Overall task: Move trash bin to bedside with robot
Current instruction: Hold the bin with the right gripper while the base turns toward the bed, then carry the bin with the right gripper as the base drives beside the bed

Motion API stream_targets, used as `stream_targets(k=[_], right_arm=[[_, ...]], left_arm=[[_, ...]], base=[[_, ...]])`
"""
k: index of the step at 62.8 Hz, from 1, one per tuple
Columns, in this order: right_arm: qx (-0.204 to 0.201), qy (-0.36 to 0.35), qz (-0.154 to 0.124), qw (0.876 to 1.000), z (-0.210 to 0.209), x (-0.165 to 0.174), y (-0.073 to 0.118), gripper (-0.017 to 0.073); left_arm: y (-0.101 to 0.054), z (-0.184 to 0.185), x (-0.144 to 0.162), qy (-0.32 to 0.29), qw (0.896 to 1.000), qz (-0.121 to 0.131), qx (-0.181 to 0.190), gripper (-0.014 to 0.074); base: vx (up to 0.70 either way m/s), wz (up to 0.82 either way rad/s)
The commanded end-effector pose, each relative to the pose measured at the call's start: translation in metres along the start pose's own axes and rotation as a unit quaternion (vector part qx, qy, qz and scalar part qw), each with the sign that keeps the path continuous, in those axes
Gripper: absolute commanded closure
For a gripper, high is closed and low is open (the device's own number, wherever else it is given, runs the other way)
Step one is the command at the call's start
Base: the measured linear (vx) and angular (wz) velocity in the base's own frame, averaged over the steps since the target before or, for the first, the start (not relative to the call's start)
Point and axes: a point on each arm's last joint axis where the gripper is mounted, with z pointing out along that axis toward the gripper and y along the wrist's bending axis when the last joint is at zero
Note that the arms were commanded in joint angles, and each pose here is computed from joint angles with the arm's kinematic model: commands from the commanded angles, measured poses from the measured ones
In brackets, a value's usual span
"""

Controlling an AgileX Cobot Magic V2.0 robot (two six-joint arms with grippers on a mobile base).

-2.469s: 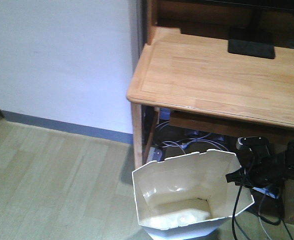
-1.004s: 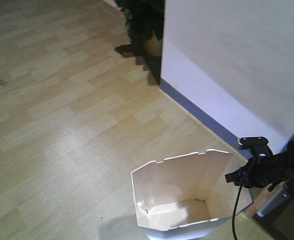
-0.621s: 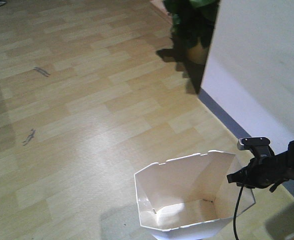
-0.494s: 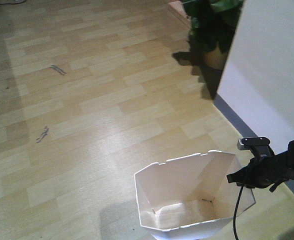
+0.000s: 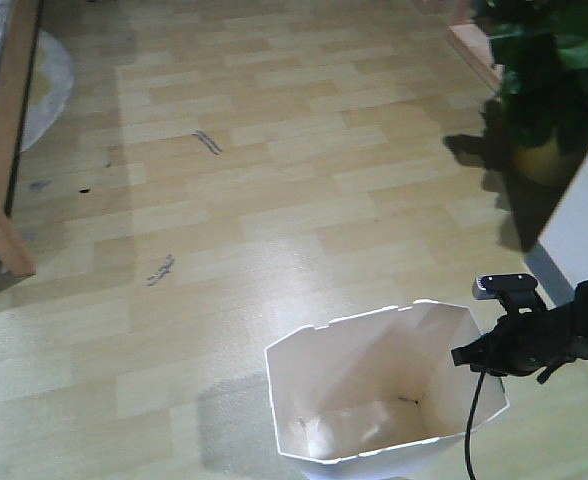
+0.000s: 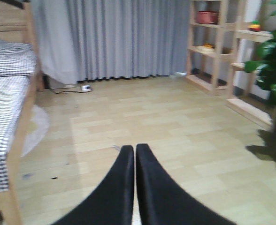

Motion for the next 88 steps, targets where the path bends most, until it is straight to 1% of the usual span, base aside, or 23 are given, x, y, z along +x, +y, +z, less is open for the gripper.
stream_targets(k=[1, 22, 35, 88], right_arm=[[-0.056, -0.076, 0.017, 0.995, -0.0168, -0.0227, 0.0106, 0.0566], [-0.056, -0.076, 0.017, 0.995, -0.0168, -0.0227, 0.0107, 0.0566], [-0.055, -0.075, 0.017, 0.996, -0.0168, -0.0226, 0.0103, 0.0566], [-0.057, -0.076, 0.017, 0.995, -0.0168, -0.0227, 0.0107, 0.0566]], left_arm=[[-0.0001, 0.0007, 0.0017, -0.03, 1.0, -0.006, 0.004, 0.0599], [-0.0001, 0.0007, 0.0017, -0.03, 1.0, -0.006, 0.004, 0.0599], [-0.0001, 0.0007, 0.0017, -0.03, 1.0, -0.006, 0.004, 0.0599], [-0.0001, 0.0007, 0.0017, -0.03, 1.0, -0.006, 0.004, 0.0599]], base=[[0.26, 0.42], [0.24, 0.45], [0.24, 0.25], [0.32, -0.04]])
